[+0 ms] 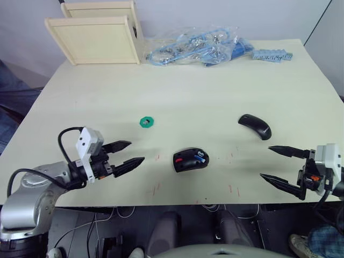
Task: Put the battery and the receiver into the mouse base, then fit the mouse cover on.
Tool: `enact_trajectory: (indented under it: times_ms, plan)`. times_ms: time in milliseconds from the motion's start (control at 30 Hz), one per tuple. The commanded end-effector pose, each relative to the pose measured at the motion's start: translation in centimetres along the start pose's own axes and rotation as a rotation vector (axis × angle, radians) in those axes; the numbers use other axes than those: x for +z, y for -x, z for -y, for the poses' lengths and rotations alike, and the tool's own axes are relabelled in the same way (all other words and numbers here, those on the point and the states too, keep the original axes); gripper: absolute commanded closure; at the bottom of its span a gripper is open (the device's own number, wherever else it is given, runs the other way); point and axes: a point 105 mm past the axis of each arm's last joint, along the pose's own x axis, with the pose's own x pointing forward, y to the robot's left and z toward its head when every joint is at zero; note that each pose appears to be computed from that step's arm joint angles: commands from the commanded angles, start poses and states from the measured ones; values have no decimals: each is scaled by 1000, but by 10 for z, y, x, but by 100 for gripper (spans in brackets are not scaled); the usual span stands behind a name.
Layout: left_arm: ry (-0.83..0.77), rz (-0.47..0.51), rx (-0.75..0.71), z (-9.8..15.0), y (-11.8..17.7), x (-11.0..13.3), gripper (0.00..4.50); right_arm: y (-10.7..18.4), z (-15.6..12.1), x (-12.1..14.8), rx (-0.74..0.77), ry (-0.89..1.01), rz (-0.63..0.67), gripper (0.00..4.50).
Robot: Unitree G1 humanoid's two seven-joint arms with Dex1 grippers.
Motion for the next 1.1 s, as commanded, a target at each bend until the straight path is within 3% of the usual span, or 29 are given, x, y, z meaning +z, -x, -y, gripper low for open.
enact_trajectory:
  times_ms: [33, 200, 433, 733, 1100]
  plan:
    - [-10, 72, 45, -3, 14, 9, 9, 9, 6, 4, -55, 34, 8, 0]
    - [60, 91, 170, -5, 35, -16, 9, 22, 18, -6, -177, 13, -6, 0]
    - [72, 85, 206, -3, 39, -24, 9, 27, 20, -15, -197, -1, -24, 0]
    - [52, 91, 184, -5, 33, -11, 9, 23, 17, -12, -194, -2, -5, 0]
    - [-19, 44, 94, -25, 22, 18, 9, -13, -1, 29, -66, 64, 158, 0]
